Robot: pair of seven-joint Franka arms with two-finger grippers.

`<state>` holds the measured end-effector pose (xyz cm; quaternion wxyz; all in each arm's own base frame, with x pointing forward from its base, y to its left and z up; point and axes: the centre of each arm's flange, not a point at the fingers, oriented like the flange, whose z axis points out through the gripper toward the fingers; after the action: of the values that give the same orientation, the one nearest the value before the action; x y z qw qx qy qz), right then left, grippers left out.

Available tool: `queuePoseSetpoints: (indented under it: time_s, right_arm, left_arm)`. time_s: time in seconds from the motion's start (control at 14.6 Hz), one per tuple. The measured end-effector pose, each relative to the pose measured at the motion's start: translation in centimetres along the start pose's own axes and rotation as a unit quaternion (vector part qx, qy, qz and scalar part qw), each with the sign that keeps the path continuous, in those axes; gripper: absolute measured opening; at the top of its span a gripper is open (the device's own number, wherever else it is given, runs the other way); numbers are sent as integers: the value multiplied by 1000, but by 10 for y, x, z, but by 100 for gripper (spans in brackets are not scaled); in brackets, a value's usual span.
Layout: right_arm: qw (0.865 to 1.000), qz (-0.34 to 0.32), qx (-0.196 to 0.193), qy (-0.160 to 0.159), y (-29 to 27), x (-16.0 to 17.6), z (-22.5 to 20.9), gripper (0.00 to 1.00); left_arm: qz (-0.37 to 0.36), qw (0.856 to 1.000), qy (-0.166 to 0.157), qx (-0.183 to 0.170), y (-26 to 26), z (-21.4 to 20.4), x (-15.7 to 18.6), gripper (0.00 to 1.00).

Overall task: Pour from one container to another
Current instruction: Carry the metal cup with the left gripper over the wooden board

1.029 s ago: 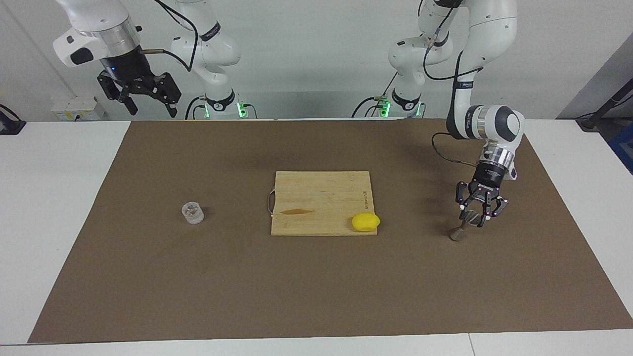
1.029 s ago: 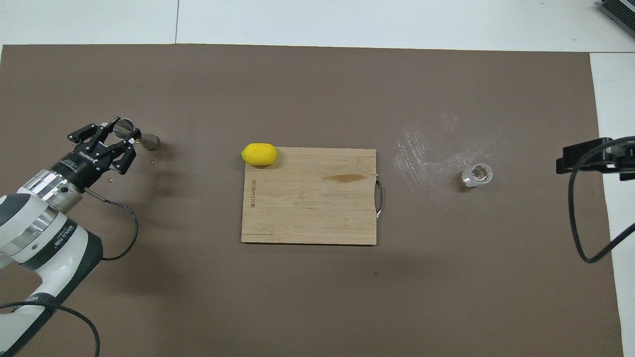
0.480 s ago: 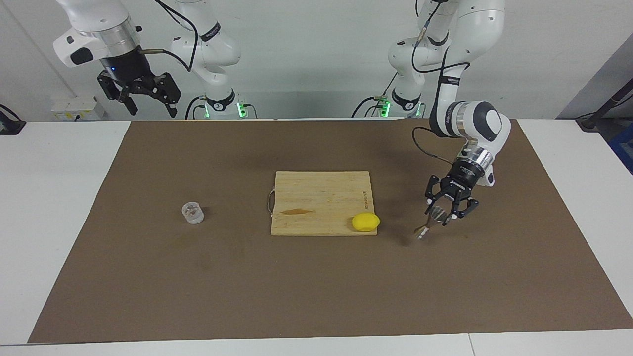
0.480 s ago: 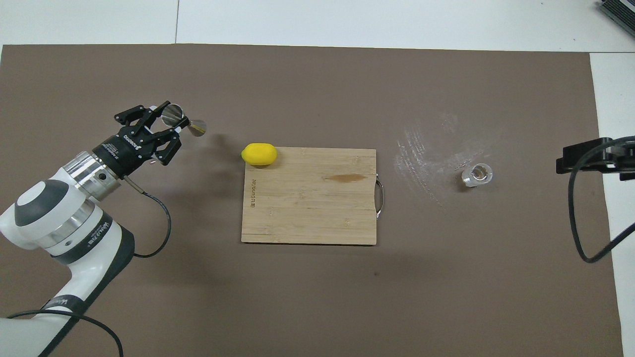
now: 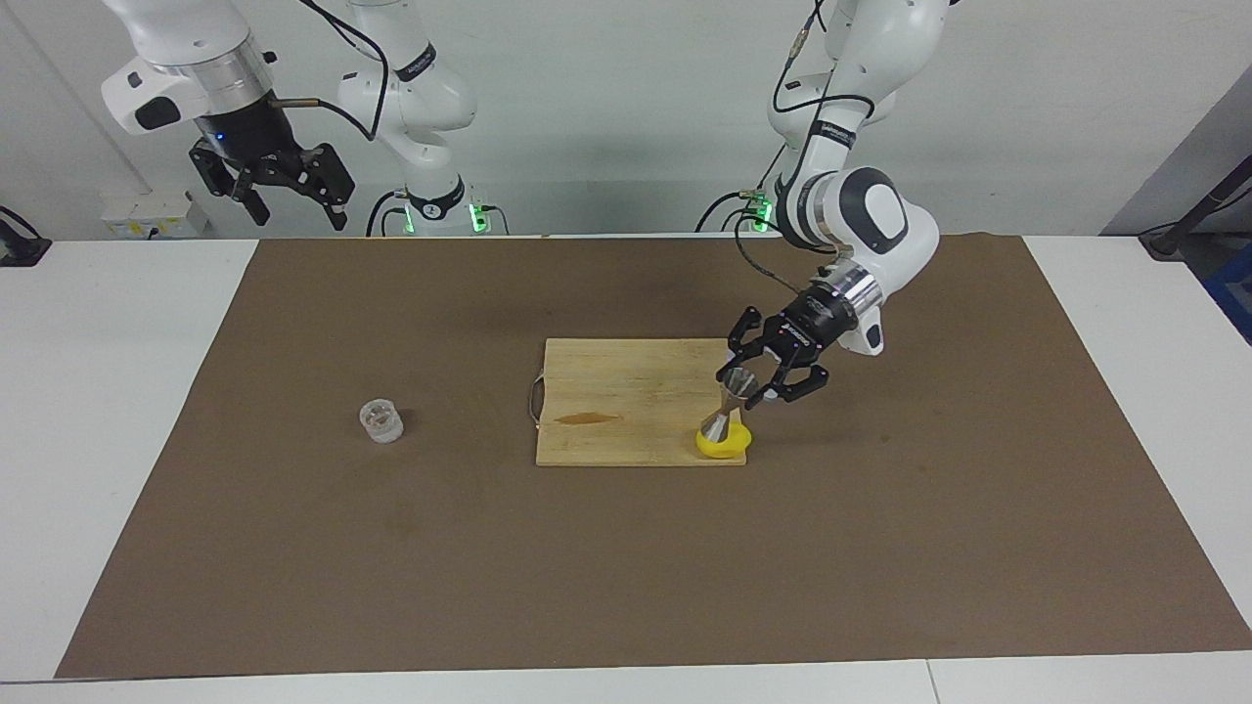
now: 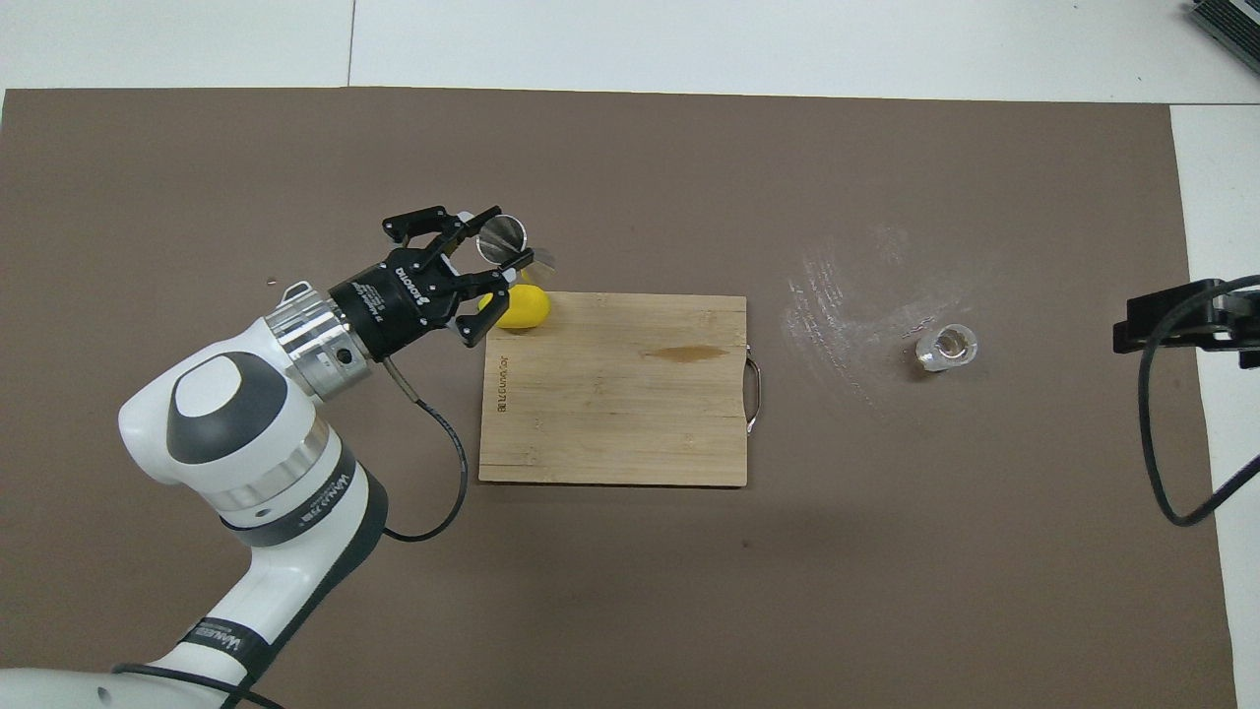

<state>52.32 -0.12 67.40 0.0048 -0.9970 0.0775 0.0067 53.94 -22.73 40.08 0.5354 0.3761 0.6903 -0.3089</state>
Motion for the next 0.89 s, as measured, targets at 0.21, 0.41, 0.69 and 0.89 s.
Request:
queuePoseSetpoints:
  time_s: [0.21, 0.41, 0.69, 0.89]
  right_arm:
    - [1000, 7, 0, 0, 8, 2, 1, 100]
    - [999, 37, 2, -7, 3, 10, 12, 100]
    - [991, 127, 36, -3, -4, 44, 43, 100]
    - [977, 207, 44, -21, 7, 74, 85, 100]
  left_arm:
    - [6, 1000, 21, 18, -41, 31, -3, 51]
    - [-13, 998, 34, 45, -86, 60, 8, 51]
    - [-37, 996, 42, 65, -100, 88, 29, 51]
    - [-46, 995, 45, 72, -100, 100, 43, 51]
